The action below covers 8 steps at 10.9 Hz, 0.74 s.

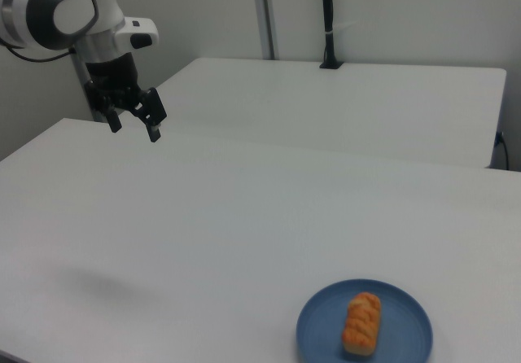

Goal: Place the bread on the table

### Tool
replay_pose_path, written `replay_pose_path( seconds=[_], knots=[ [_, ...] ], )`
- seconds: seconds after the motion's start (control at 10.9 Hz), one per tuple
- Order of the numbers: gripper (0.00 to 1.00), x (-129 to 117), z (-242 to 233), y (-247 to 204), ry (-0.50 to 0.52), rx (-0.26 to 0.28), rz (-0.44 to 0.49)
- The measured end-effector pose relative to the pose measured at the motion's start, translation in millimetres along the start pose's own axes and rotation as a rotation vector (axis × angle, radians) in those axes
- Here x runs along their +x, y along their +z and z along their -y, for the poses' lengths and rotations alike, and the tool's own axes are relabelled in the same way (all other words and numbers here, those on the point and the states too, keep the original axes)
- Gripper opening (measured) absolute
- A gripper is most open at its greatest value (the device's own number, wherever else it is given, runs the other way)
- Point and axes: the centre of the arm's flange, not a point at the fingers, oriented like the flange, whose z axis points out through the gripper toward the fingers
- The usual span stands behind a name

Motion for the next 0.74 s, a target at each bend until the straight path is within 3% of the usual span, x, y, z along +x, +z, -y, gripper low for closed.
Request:
replay_pose_path(
  seconds=[0.74],
  knots=[
    [1.0, 0.0, -2.3, 0.1, 0.004, 0.0, 0.0]
  ],
)
